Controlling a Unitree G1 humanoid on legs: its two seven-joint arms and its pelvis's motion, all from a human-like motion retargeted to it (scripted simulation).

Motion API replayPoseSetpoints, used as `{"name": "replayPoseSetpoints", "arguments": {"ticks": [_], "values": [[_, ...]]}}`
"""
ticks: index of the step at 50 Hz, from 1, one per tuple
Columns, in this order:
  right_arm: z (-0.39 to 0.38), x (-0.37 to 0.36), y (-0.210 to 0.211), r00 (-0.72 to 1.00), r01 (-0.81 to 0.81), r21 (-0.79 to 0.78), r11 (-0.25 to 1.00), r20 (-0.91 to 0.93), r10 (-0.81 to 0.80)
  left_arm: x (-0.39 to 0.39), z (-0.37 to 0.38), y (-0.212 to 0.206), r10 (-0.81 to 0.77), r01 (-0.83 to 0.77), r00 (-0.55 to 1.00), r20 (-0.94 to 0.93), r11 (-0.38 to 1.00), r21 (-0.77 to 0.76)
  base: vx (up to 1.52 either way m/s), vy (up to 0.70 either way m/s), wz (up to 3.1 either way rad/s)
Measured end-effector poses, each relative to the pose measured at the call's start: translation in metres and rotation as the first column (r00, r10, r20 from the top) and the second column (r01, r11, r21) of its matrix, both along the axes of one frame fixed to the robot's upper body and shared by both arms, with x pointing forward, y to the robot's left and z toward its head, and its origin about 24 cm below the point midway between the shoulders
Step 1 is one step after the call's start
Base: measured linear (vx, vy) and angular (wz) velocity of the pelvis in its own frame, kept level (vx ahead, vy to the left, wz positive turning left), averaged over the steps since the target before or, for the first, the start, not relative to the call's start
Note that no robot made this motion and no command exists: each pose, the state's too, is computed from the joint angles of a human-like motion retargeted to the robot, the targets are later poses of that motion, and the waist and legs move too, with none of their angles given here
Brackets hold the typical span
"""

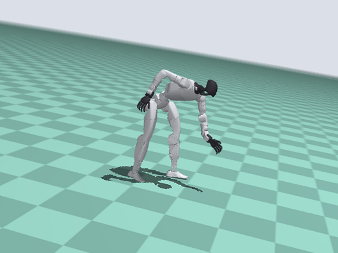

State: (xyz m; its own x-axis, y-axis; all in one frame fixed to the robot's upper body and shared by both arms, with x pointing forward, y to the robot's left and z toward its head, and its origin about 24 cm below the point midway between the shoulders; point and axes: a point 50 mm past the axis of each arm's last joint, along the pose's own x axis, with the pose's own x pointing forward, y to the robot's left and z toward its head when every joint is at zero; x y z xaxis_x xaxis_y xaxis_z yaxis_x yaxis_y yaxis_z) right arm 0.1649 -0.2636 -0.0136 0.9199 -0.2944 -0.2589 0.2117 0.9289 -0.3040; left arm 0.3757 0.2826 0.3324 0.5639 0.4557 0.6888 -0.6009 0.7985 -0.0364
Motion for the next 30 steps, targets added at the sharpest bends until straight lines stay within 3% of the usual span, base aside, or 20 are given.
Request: {"name": "replayPoseSetpoints", "arguments": {"ticks": [5, 7, 17, 30], "values": [[0.007, -0.008, -0.009, 1.000, 0.008, -0.006, 1.000, -0.022, -0.009, -0.004, 0.029, -0.003, 0.031, -0.027, 0.997, 0.073, 0.999, -0.047, -0.10, 0.13, -0.35], [0.009, -0.012, 0.000, 0.998, -0.003, 0.095, 0.995, 0.062, -0.003, -0.006, 0.043, -0.012, 0.015, -0.019, 0.994, 0.105, 0.999, 0.032, -0.12, 0.14, -1.08], [0.013, -0.026, -0.003, 0.998, -0.001, 0.169, 0.986, 0.064, -0.010, -0.015, 0.068, -0.009, 0.001, -0.007, 0.987, 0.160, 0.999, 0.037, -0.05, 0.08, 0.23], [-0.007, -0.031, -0.004, 1.000, 0.002, 0.122, 0.993, -0.014, 0.000, -0.013, 0.070, -0.030, -0.058, 0.029, 0.986, 0.154, 0.982, 0.186, 0.01, -0.05, -0.11]]}}
